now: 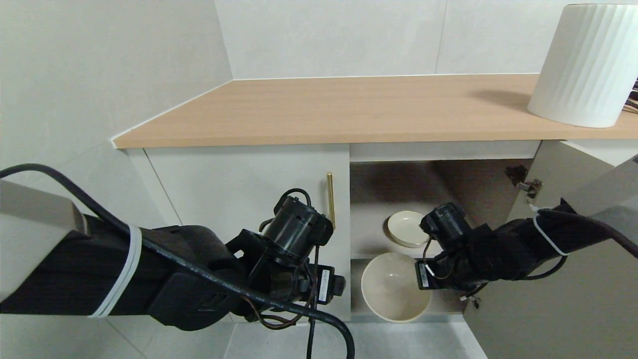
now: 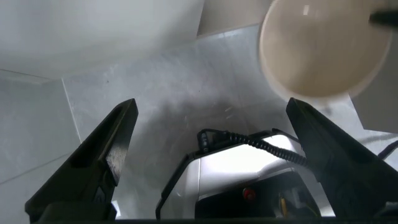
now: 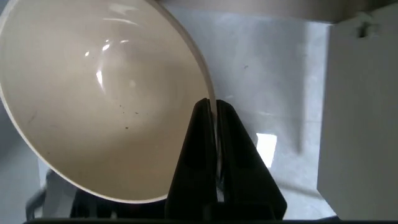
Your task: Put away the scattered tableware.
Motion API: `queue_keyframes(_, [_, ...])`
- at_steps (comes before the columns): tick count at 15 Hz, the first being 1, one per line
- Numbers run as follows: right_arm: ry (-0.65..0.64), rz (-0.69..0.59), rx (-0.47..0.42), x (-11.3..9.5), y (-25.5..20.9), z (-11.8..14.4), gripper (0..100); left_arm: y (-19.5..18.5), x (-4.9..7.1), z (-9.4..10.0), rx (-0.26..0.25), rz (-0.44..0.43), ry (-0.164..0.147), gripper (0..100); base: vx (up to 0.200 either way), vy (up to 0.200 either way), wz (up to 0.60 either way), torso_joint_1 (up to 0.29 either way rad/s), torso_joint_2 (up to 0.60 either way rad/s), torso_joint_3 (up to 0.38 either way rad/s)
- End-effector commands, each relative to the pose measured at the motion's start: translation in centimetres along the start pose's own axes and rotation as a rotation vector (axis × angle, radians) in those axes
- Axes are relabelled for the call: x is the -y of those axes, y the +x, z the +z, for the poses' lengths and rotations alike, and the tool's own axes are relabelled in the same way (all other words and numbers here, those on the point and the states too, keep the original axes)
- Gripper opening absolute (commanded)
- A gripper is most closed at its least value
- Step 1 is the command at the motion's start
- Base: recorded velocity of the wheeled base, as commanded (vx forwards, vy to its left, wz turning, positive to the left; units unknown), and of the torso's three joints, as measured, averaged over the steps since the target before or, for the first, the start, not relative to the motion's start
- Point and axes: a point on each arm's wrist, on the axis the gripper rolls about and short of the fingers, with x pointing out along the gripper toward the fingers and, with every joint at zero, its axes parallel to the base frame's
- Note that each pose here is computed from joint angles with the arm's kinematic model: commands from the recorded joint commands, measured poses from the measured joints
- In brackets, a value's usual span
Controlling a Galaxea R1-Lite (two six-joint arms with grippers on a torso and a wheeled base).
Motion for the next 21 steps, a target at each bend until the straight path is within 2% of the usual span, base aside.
queue_keyframes(1, [0.072, -0.011, 0.026, 1.0, 1.0, 0.8, 0, -0.1, 0.0, 0.0, 0.002, -0.001, -0.001, 100, 0.0, 0.0, 0.0, 0.0, 0.0, 0.0])
queue_keyframes(6, [0.261, 0.02, 0.21, 1.9, 1.3, 3.5, 0, 0.0, 0.0, 0.0, 0.001, 0.0, 0.001, 100, 0.0, 0.0, 0.0, 0.0, 0.0, 0.0])
queue_keyframes(8, [0.335, 0.015, 0.257, 2.5, 1.7, 4.6, 0, 0.0, 0.0, 0.0, 0.0, 0.0, -0.001, 100, 0.0, 0.0, 0.0, 0.0, 0.0, 0.0])
queue_keyframes(13, [0.48, -0.002, 0.313, 4.0, 3.0, 6.8, 0, 0.0, 0.0, 0.0, 0.001, 0.0, -0.001, 100, 0.0, 0.0, 0.0, 0.0, 0.0, 0.0])
queue_keyframes(21, [0.552, -0.07, 0.369, 6.0, 6.3, 9.0, 0, 0.1, 0.0, 0.0, -0.002, 0.001, 0.0, 100, 0.0, 0.0, 0.0, 0.0, 0.0, 0.0])
